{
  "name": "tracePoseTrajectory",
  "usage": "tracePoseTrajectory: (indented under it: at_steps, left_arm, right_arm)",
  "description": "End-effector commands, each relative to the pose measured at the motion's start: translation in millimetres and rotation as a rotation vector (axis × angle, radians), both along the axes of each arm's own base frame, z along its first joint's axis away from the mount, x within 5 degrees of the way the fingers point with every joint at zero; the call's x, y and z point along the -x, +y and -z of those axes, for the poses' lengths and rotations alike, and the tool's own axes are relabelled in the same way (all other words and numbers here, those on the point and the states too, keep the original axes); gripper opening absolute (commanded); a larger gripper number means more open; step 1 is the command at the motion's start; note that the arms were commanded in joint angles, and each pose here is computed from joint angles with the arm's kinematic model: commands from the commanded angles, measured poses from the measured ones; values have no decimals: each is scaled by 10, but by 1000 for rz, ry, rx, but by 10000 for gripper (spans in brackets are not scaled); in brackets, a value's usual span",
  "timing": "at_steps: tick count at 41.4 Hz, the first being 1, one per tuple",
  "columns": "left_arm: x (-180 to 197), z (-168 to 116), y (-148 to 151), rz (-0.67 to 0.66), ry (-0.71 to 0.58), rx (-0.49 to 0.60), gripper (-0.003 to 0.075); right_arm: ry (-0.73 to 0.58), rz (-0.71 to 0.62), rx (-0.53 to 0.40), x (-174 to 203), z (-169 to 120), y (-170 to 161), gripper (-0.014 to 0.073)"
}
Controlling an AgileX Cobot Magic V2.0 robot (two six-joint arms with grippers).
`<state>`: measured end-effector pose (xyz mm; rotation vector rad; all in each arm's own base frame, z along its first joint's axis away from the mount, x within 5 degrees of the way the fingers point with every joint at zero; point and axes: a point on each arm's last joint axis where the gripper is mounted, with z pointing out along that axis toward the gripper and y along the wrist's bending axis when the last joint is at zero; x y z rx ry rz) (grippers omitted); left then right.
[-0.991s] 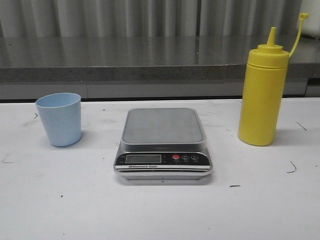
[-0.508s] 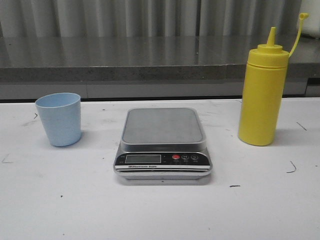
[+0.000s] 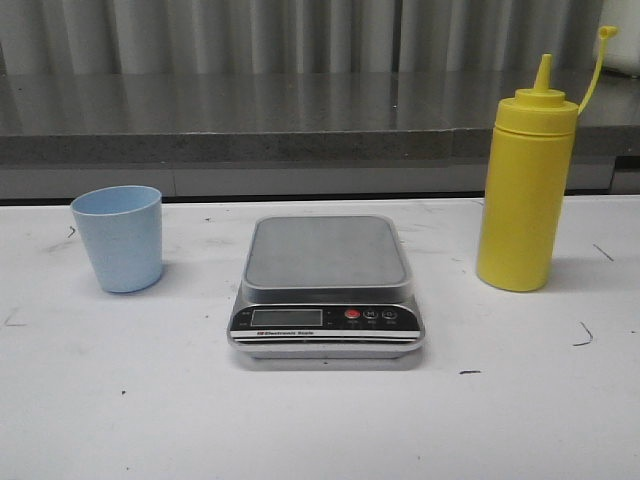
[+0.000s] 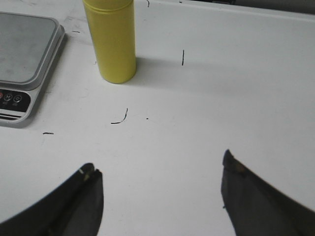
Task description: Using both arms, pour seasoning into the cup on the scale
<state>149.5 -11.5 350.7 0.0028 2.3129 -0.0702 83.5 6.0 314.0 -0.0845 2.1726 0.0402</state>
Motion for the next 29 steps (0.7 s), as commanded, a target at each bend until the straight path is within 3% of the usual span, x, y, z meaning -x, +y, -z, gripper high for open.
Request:
tracePoseTrajectory:
  at_steps: [1, 15, 29]
  left_arm:
    - [-301, -102, -99, 37, -5, 13, 586]
    - [-1258, 203, -461, 123, 197, -16, 586]
    - [-2019, 550, -602, 123, 295, -57, 586]
  right_arm:
    - [-73, 0, 14, -46, -109, -6, 529]
    - [-73, 0, 14, -46, -109, -6, 529]
    - [-73, 0, 14, -46, -109, -6, 529]
